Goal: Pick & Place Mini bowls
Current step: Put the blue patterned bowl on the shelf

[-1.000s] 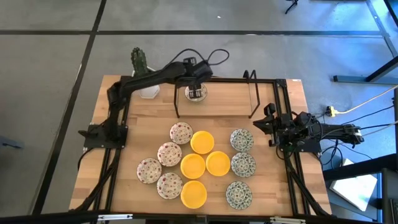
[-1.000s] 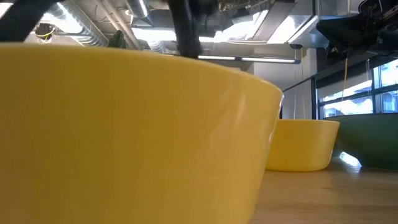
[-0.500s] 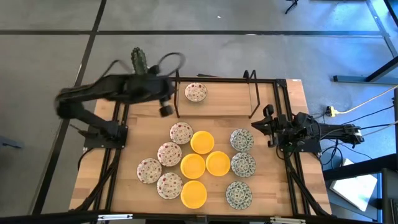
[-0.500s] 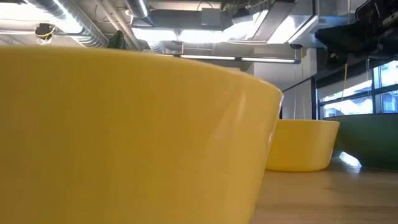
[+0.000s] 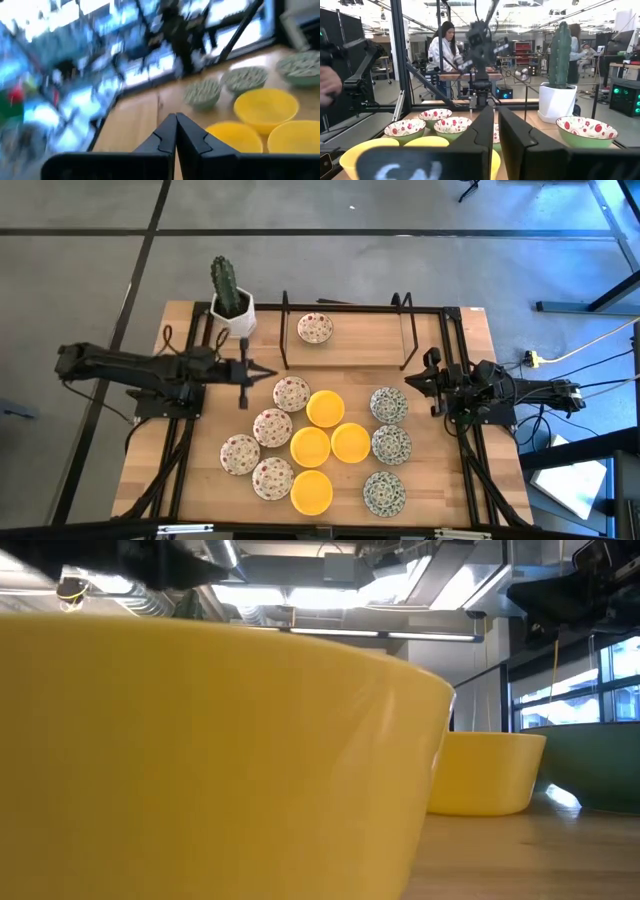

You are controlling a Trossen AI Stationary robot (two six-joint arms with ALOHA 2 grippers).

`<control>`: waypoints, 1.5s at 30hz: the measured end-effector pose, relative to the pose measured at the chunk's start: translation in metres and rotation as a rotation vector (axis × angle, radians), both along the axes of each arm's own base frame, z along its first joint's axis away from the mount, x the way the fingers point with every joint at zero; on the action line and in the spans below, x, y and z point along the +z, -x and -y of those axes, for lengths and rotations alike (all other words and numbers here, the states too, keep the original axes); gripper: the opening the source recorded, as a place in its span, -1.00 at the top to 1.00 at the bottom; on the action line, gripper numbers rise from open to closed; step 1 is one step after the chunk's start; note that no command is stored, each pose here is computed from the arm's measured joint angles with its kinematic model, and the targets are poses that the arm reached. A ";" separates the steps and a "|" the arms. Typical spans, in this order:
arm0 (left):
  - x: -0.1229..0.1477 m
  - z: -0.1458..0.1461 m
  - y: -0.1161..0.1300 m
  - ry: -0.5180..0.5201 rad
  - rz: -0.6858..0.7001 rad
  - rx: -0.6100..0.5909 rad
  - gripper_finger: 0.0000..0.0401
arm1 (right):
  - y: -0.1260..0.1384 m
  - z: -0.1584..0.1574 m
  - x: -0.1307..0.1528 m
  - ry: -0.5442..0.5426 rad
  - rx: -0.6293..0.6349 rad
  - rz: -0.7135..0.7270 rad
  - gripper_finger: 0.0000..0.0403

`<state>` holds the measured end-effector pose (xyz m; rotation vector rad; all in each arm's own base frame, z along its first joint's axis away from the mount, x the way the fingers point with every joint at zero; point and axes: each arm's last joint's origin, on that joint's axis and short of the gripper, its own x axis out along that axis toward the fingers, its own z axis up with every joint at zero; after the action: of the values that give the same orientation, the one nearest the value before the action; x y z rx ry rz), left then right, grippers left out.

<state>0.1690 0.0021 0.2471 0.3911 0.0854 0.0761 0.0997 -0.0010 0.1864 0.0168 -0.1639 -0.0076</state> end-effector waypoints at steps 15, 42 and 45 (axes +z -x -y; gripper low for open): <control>-0.060 0.001 0.020 -0.012 0.170 -0.061 0.99 | 0.000 0.002 0.000 0.017 -0.058 0.003 0.85; -0.044 0.010 0.035 0.023 0.283 -0.257 0.99 | 0.000 0.000 -0.001 0.015 -0.020 -0.012 0.85; -0.043 0.012 0.041 0.016 0.283 -0.258 0.99 | 0.000 0.000 -0.001 0.015 -0.020 -0.015 0.85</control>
<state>0.1280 -0.0095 0.2040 0.3690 -0.2433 -0.1244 0.0999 -0.0015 0.1850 -0.0003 -0.1493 -0.0259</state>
